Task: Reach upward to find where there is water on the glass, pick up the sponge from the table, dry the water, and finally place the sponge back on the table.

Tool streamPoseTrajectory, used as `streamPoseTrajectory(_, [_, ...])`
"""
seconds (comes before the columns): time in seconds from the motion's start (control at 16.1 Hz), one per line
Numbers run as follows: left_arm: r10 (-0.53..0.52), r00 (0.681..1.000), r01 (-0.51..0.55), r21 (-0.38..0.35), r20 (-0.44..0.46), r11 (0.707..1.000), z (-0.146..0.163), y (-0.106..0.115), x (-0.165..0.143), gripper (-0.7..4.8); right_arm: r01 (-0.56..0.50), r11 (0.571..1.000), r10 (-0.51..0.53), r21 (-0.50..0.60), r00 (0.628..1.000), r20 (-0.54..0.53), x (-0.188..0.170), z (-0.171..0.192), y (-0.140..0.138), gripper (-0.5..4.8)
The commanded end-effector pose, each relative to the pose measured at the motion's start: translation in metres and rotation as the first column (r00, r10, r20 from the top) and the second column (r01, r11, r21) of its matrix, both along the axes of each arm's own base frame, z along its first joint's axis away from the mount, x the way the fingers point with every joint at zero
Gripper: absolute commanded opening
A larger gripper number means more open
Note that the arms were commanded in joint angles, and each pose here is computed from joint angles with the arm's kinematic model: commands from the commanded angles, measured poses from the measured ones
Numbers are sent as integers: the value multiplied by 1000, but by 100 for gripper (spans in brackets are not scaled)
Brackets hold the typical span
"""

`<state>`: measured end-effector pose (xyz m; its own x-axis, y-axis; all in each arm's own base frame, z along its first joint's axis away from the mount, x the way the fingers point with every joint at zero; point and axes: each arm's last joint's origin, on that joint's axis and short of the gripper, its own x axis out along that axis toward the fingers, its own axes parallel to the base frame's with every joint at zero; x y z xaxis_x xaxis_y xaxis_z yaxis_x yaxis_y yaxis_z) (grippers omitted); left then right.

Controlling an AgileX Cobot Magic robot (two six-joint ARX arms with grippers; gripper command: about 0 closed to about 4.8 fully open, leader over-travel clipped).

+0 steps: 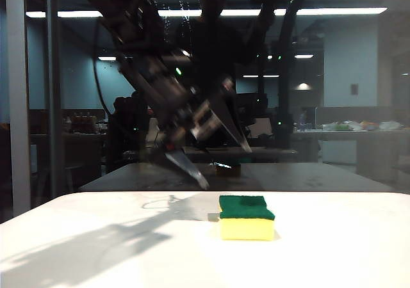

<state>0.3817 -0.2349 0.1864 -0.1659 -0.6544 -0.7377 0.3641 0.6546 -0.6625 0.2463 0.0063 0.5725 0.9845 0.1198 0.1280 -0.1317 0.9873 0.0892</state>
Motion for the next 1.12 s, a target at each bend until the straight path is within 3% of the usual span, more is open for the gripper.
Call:
streamPoseTrajectory(0.06, [-14,1000,15,33,-23,999,-16,-9,-2,479,1,1000,0,-3,1000,24,-4,4,0,-2])
streamPoseTrajectory(0.75, [76,996,-74,43,-36,996,-53,-26,9,479,1,1000,0,-3,1000,23,-4,4,0,-2])
streamPoseTrajectory(1.12, [75,996,-83,233,39,969,-64,-43,-6,479,0,1000,0,-3,1000,23,-4,4,0,-2])
